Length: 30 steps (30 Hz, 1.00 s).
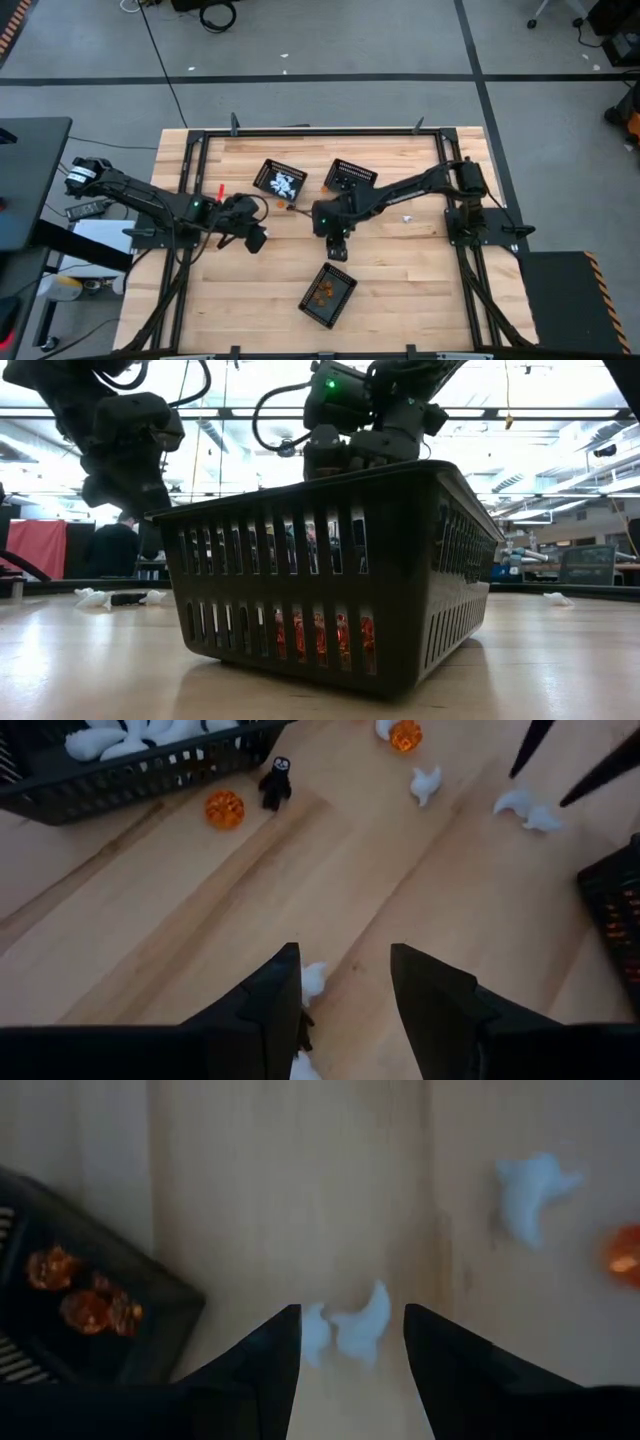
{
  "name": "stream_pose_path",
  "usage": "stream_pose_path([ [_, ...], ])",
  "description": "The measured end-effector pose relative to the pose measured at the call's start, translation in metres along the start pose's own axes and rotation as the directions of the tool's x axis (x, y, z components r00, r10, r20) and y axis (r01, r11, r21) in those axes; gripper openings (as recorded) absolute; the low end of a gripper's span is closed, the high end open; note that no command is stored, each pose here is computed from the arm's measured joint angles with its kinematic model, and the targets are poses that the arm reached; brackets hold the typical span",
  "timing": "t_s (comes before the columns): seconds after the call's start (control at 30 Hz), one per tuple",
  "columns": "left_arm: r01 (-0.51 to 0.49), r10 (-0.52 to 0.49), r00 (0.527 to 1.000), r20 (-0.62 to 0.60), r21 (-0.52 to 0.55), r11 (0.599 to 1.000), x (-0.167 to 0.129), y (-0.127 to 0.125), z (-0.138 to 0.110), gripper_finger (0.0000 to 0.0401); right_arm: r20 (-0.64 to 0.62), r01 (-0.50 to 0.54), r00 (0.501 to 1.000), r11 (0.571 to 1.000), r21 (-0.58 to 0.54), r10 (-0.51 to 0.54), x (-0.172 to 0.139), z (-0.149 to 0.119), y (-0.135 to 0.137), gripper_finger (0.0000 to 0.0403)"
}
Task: Sort Halloween decoration
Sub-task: Put the white ghost toy into the top left black basket
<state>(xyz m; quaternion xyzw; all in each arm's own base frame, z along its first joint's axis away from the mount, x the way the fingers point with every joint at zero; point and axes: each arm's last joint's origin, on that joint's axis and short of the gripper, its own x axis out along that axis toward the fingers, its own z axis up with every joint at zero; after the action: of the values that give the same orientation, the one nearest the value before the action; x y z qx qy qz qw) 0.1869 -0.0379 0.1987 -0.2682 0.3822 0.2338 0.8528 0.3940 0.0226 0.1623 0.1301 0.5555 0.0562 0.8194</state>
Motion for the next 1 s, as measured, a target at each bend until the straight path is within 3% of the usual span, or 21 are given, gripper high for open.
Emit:
stream_pose_path([
  [0.13, 0.003, -0.003, 1.0, 0.005, 0.018, 1.0, 0.0, 0.0, 0.001, 0.0164, -0.02, 0.022, 1.0, 0.999, 0.047, -0.021, 0.015, -0.003, 0.004, 0.0183],
  [0.3, 0.008, -0.008, 1.0, -0.002, 0.033, 0.999, 0.0, 0.0, 0.001, 0.0164, -0.028, 0.144, 0.989, 0.987, 0.072, -0.143, 0.021, -0.007, 0.005, 0.0182],
  [0.73, 0.023, -0.022, 0.999, -0.025, 0.065, 0.998, 0.0, -0.001, 0.0, 0.0164, -0.039, 0.161, 0.987, 0.986, 0.049, -0.159, 0.028, -0.006, -0.003, 0.0178],
  [1.0, 0.022, -0.02, 0.999, -0.027, 0.067, 0.997, 0.0, 0.0, -0.001, 0.0164, -0.075, 0.174, 0.982, 0.985, -0.013, -0.174, 0.033, -0.01, -0.005, 0.013],
])
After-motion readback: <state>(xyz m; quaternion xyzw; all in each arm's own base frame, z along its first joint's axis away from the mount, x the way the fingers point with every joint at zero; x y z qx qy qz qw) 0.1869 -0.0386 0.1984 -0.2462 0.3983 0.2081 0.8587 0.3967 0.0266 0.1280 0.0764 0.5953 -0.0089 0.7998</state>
